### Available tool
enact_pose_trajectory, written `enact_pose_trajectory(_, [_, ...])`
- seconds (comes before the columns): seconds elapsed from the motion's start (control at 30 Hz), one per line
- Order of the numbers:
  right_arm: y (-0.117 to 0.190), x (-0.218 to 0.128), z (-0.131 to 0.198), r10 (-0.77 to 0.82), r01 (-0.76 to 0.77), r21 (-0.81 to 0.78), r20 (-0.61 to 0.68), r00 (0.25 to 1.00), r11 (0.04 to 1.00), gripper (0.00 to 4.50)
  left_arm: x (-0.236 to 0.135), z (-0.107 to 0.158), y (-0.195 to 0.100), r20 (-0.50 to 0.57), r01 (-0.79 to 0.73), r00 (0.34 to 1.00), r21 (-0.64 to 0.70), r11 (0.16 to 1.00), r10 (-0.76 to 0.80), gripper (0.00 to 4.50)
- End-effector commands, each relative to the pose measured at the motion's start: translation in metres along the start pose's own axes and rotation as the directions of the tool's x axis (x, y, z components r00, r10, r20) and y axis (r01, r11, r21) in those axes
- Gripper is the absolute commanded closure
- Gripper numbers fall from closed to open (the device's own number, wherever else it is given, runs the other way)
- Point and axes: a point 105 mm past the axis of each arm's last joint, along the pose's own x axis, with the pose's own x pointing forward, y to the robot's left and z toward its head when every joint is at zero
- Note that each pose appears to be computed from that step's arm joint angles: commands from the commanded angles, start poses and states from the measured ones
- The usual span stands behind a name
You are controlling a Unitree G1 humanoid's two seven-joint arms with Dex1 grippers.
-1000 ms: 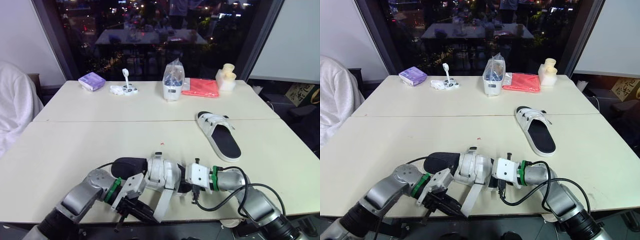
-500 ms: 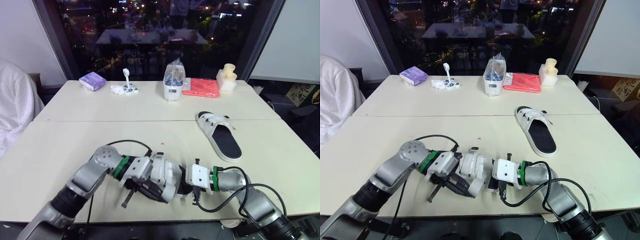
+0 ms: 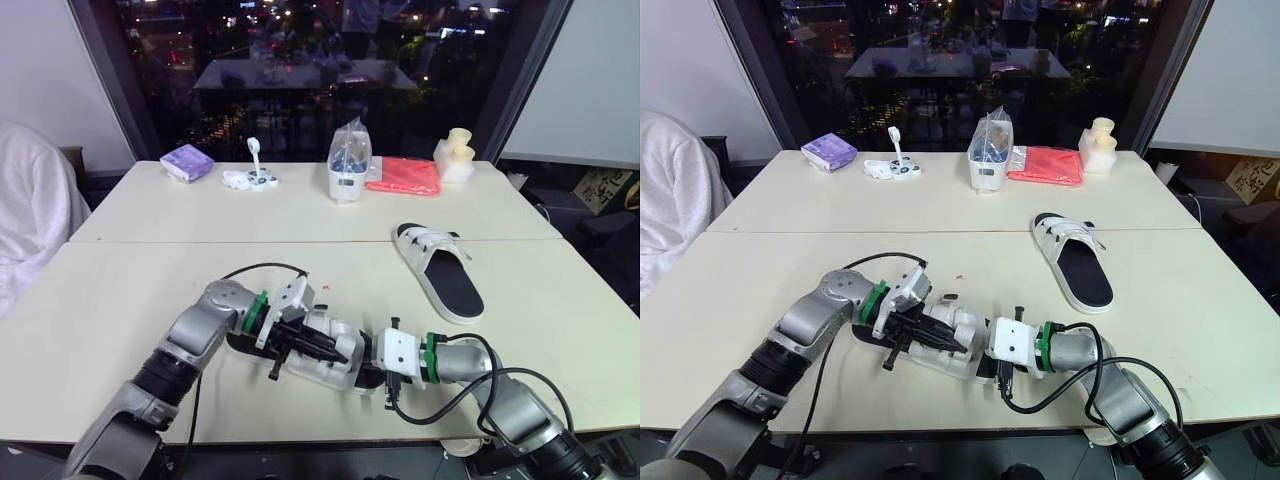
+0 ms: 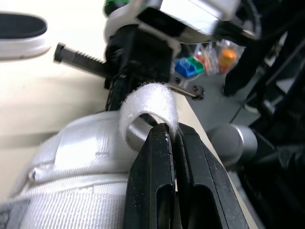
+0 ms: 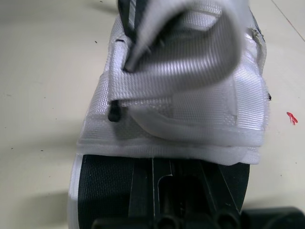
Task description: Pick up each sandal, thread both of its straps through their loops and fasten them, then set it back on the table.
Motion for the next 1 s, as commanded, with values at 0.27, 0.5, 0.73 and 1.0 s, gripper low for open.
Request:
enact_pose_trajectory(0.27, [0.019,0.002,-0.019,0.068,-0.065,0.046,-0.076,0.995,0.997,4.5,0.001,0.016,0.021,0.091,-0.144,0.983,-0.172,0.975,0.162,0.04])
enact_pose_trajectory(0.5, [0.019,0.003,-0.019,0.068,-0.065,0.043,-0.074,0.995,0.997,4.5,-0.004,0.039,0.044,0.181,-0.247,0.939,-0.24,0.939,0.294,0.04])
enact_pose_trajectory(0.73, [0.017,0.003,-0.019,0.069,-0.066,0.039,-0.076,0.995,0.997,4.5,0.001,0.053,0.043,0.154,-0.166,0.969,-0.179,0.97,0.194,0.04])
enact_pose_trajectory(1.0, [0.017,0.005,-0.018,0.065,-0.063,0.04,-0.074,0.995,0.997,4.5,0.015,0.038,0.031,-0.031,-0.013,0.999,-0.081,0.997,0.01,0.04])
